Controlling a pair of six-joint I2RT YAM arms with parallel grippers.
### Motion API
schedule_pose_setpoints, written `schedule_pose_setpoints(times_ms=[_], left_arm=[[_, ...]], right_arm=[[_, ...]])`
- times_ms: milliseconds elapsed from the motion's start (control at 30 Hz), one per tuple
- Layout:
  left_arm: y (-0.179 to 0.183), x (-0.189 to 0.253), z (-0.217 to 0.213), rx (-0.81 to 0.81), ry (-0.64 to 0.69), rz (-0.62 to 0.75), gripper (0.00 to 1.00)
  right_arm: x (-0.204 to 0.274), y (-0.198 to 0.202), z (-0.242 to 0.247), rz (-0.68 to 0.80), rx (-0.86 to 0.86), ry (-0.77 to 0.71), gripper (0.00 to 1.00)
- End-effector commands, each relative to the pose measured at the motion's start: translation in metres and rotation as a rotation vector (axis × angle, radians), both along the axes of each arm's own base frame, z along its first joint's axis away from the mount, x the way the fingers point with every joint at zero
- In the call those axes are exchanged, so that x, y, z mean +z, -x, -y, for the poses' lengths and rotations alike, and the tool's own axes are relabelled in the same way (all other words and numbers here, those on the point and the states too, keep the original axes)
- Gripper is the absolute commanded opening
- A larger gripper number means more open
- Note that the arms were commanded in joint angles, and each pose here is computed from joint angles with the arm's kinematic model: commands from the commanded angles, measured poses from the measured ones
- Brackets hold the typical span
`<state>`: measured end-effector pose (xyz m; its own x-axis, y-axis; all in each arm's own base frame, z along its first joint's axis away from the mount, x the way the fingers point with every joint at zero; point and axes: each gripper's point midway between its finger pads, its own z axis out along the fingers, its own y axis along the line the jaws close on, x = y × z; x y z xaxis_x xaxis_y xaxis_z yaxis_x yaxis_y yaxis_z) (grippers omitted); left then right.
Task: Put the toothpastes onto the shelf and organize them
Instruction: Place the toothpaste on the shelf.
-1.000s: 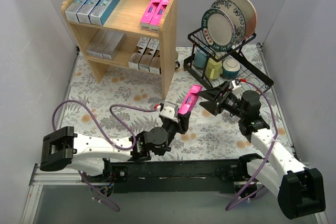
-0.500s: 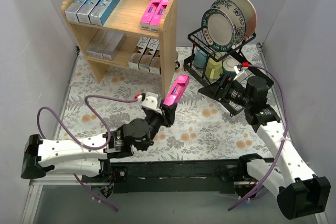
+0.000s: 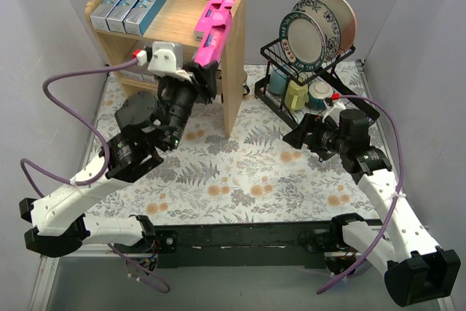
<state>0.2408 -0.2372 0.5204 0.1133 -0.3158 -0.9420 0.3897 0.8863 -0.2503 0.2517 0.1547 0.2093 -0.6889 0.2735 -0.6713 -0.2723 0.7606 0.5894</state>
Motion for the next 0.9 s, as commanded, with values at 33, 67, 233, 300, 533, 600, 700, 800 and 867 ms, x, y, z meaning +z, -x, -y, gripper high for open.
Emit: schedule_pose_setpoints(times_ms=[33, 67, 233, 300, 533, 600, 700, 800, 867], left_arm=[[-0.033, 0.038, -0.02, 0.054, -0.105, 0.085, 0.19], [-0.04, 0.038, -0.022, 0.061, -0.117, 0.079, 0.19], [-0.101, 0.037, -0.038, 0.088, -0.133, 0.06, 0.2], [-0.116, 0.043, -0.047, 0.093, -0.108, 0.048, 0.2], [-0.176, 0.029, -0.079, 0.11, -0.105, 0.007, 0.21], [-0.183, 0.025, -0.085, 0.117, -0.109, 0.005, 0.22], [-0.193, 0.011, -0.08, 0.089, -0.124, -0.026, 0.23], [-0.203, -0.009, -0.075, 0.066, -0.131, -0.07, 0.26], [-0.203, -0.011, -0.071, 0.045, -0.112, -0.067, 0.31]], right_arm=[[0.006, -0.006, 0.005, 0.058, 0.014, 0.056, 0.93], [0.004, -0.006, 0.005, 0.051, 0.02, 0.06, 0.93], [-0.004, -0.004, 0.005, 0.04, 0.041, 0.071, 0.92], [-0.005, -0.003, 0.005, 0.047, 0.044, 0.078, 0.92], [-0.003, -0.004, 0.013, 0.081, 0.026, 0.127, 0.92], [-0.004, -0.004, 0.015, 0.087, 0.024, 0.134, 0.92], [-0.006, -0.003, 0.016, 0.085, 0.02, 0.136, 0.92], [-0.007, -0.003, 0.016, 0.087, 0.017, 0.138, 0.92], [-0.006, -0.003, 0.017, 0.093, 0.011, 0.14, 0.92]])
